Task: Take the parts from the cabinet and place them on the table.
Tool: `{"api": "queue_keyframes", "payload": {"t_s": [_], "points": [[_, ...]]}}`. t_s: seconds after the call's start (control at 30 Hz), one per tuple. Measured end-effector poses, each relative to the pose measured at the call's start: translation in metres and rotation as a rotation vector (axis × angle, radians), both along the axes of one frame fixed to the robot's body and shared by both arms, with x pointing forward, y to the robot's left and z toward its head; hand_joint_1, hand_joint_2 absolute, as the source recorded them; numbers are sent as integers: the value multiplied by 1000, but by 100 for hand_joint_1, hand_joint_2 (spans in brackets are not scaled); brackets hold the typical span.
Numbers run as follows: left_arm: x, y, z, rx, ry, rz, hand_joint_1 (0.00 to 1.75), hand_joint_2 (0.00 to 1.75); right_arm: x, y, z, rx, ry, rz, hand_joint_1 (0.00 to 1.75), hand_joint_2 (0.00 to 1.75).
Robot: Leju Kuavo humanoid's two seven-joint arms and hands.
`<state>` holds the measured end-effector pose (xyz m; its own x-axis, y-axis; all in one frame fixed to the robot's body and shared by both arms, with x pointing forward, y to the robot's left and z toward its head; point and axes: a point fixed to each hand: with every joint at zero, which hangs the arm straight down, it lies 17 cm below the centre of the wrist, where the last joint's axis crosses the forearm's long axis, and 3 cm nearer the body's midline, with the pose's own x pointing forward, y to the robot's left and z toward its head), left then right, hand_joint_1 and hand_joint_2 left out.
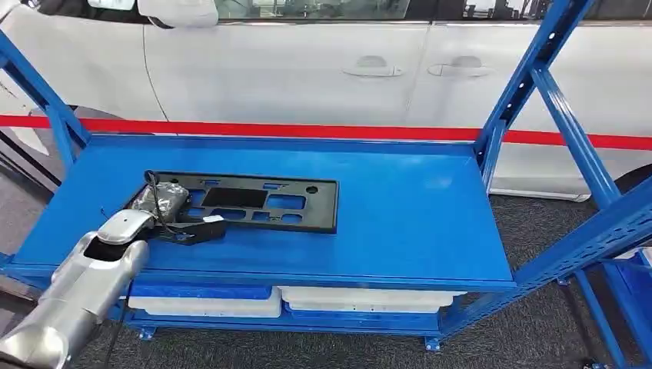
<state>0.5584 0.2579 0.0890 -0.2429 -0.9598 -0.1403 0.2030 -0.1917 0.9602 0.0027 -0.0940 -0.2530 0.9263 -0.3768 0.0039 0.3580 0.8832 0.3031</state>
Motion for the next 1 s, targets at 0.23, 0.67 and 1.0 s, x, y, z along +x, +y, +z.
{"api": "queue_keyframes", "payload": {"t_s": [0.23,0.67,1.0], "points": [[-2,-3,-1,-10,-2,-2,175,175,0,-1,0,-3,1,-1,0,0],[-5,-7,4,-38,-38,-9,175,175,1,-1,0,-6,-4,-6,0,0],[-8,-9,5,-57,-50,-12,175,175,0,-1,0,-8,-6,-3,0,0]]}}
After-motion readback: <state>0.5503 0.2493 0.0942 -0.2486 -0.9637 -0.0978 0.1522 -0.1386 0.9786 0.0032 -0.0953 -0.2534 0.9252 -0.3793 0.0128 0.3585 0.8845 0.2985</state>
